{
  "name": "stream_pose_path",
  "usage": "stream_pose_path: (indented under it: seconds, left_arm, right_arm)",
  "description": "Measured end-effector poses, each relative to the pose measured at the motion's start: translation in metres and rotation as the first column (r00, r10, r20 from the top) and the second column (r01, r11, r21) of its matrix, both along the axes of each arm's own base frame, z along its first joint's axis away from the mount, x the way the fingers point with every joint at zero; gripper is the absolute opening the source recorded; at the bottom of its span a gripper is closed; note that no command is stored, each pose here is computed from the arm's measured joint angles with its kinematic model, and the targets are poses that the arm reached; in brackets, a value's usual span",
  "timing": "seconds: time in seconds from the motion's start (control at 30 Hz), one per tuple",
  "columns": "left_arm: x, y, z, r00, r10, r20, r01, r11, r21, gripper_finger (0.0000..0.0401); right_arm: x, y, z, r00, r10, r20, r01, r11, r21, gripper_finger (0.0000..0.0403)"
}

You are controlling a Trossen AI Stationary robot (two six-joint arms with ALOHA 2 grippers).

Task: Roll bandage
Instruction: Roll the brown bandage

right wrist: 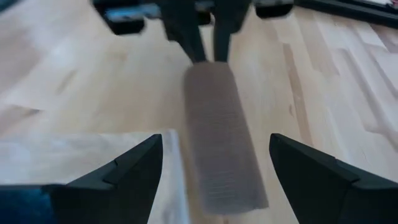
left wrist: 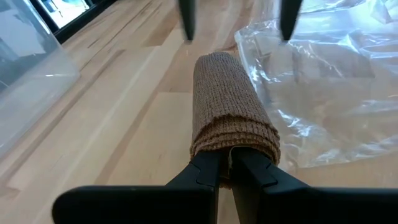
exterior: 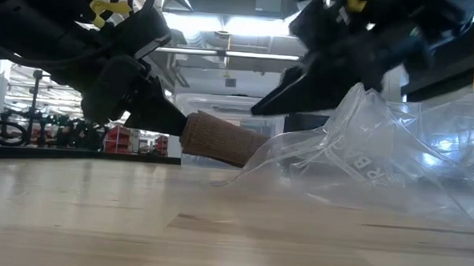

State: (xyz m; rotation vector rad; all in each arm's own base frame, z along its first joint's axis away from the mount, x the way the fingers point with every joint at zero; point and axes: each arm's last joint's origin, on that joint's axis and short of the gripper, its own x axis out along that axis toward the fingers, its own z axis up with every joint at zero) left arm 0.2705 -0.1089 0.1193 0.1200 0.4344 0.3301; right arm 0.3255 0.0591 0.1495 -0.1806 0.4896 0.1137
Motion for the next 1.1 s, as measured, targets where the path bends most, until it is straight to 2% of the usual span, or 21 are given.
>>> stream_pose_path:
  seconds: [0.13, 0.3, 0.5, 0.67, 0.9, 1.1]
  left_arm:
    - [0.000, 0.001, 0.000, 1.000, 0.004, 0.001, -0.004, 1.000, -0.004, 0.0015]
    - [0.002, 0.005, -0.001, 1.000, 0.008, -0.009, -0.008, 0.999, -0.034, 0.0021]
    - [0.004, 0.010, -0.002, 1.000, 0.005, -0.021, -0.007, 0.998, -0.066, 0.0093]
    - [0.001, 0.003, -0.001, 0.999, -0.041, -0.035, 0.040, 0.999, -0.024, 0.0133]
    - [-0.011, -0.012, 0.017, 0.995, -0.101, -0.009, 0.101, 0.994, -0.041, 0.0131]
    - [-0.027, -0.019, 0.031, 0.994, -0.110, -0.027, 0.107, 0.989, -0.104, 0.0119]
  right_arm:
    - [0.012, -0.007, -0.012, 1.000, -0.017, 0.009, 0.017, 1.000, 0.008, 0.0296]
    - [0.018, -0.008, -0.028, 0.999, -0.014, -0.041, 0.014, 1.000, 0.001, 0.0296]
    - [0.019, -0.008, -0.036, 0.997, -0.022, -0.068, 0.022, 1.000, -0.006, 0.0296]
    - [0.019, -0.008, -0.036, 0.997, -0.024, -0.070, 0.024, 1.000, -0.004, 0.0296]
    - [0.018, -0.008, -0.038, 0.996, -0.030, -0.089, 0.030, 1.000, 0.001, 0.0296]
    - [0.018, -0.008, -0.038, 0.996, -0.029, -0.087, 0.029, 1.000, 0.002, 0.0296]
